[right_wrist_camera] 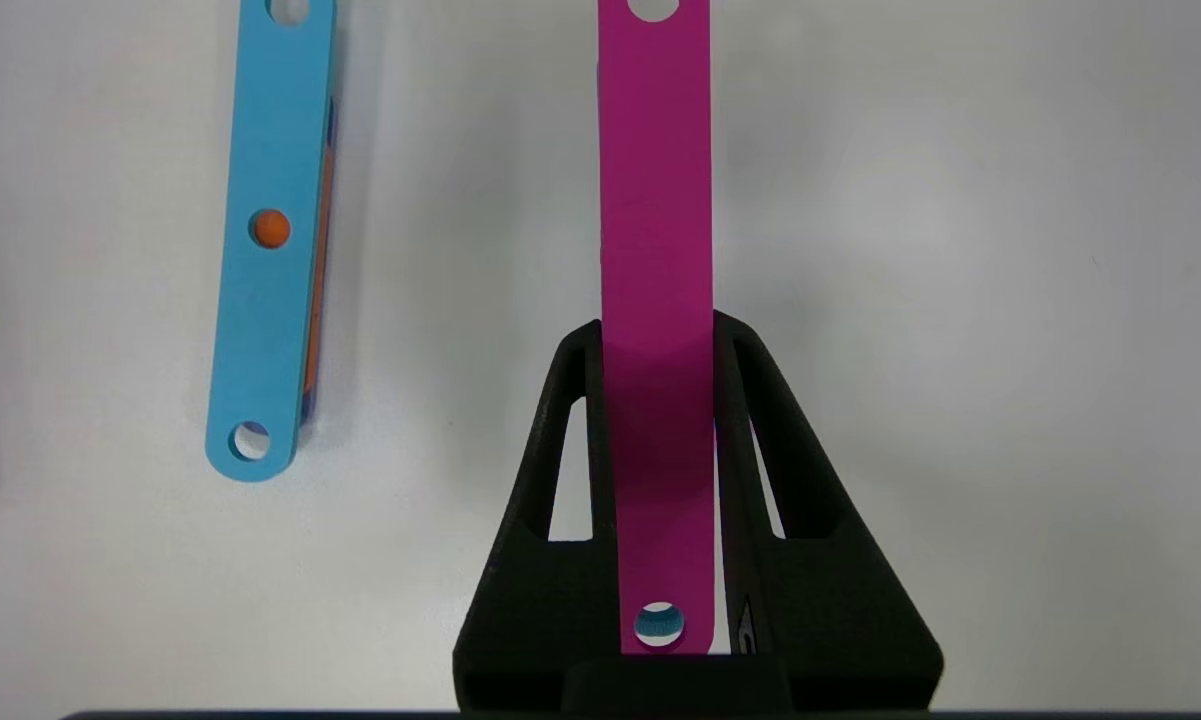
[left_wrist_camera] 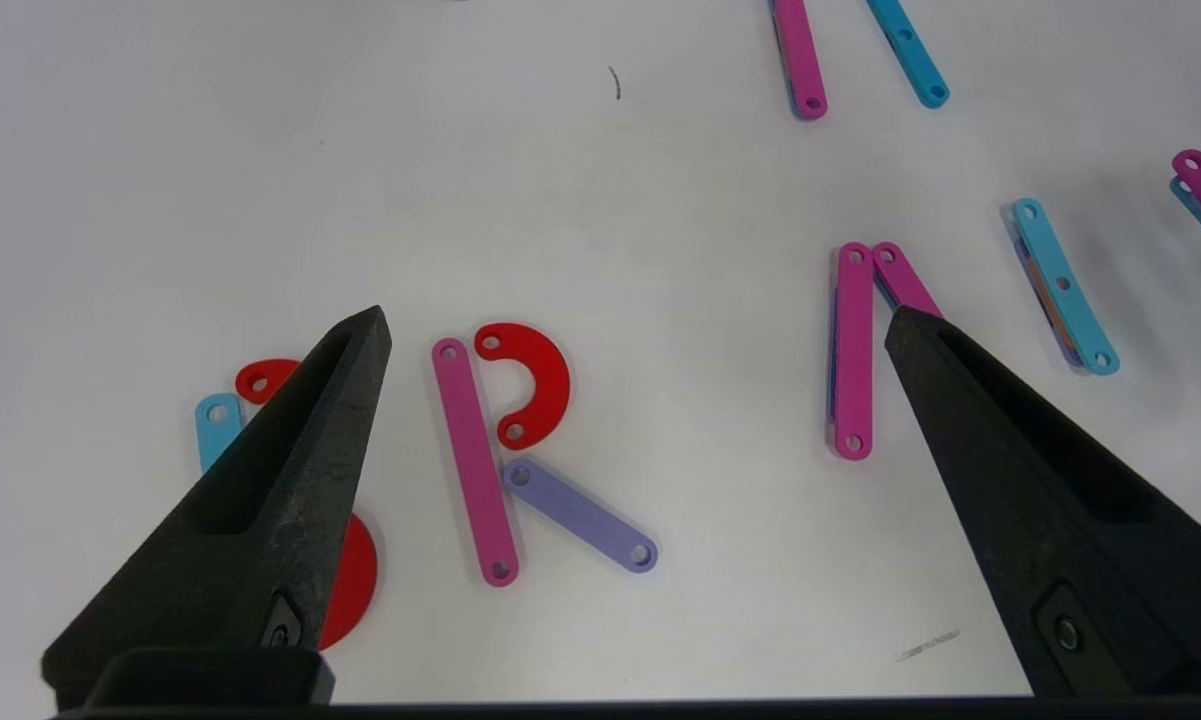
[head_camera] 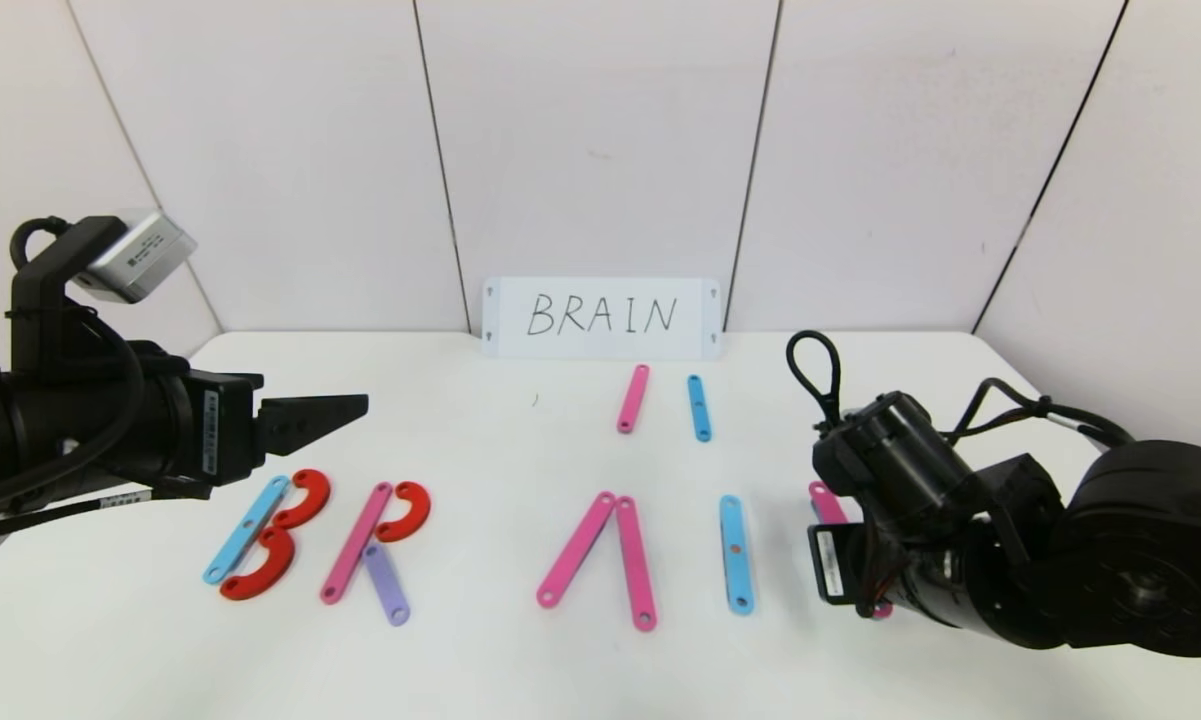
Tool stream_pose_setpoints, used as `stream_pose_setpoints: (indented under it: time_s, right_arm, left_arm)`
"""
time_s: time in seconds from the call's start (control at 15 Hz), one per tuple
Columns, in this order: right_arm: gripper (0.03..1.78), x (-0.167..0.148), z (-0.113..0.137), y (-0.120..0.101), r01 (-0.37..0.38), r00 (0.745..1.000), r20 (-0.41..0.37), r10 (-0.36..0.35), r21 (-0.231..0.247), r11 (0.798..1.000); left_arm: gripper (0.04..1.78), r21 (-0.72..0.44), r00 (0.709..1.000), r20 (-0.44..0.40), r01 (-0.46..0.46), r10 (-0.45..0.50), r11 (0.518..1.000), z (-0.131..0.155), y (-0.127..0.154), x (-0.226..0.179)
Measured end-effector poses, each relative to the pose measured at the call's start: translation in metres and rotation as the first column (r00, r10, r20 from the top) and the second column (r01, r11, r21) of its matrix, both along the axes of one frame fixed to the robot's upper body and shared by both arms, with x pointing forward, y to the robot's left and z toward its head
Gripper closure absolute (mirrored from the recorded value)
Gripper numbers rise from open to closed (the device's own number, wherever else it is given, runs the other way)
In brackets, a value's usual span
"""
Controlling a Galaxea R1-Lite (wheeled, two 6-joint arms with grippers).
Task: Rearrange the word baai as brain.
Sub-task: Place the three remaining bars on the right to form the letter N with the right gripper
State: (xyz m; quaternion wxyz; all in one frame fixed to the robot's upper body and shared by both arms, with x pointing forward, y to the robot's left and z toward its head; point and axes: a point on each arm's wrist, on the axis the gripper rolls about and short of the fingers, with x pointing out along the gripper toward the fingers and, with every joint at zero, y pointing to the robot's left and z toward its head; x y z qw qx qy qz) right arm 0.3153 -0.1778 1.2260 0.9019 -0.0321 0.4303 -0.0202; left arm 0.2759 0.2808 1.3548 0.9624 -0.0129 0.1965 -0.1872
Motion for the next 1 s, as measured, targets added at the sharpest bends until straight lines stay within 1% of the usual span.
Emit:
stream_pose_setpoints:
  time_s: [0.27,0.73,0.87,1.0]
  right_arm:
    - [1.51,0.009,-0.011,0.007,-0.001,1.000,-0.006,0.001,-0.004,1.000]
    - [1.51,0.013,-0.020,0.012,-0.007,0.999,-0.033,0.006,-0.018,1.000]
    - [1.46,0.014,-0.023,0.012,-0.007,0.999,-0.041,0.006,-0.022,1.000]
    - [1.34,0.016,-0.027,0.014,-0.007,0.999,-0.041,0.007,-0.018,1.000]
  left_arm:
    - [0.09,0.000,1.000,0.001,0.000,0.000,1.000,0.000,0.000,0.000]
    - [0.09,-0.001,1.000,0.003,-0.001,0.001,1.000,0.001,0.000,0.000]
    - [0.09,-0.001,1.000,0.004,-0.001,0.001,1.000,0.001,0.000,0.000]
    - [0.09,-0.001,1.000,0.005,-0.002,0.002,1.000,0.001,0.000,0.000]
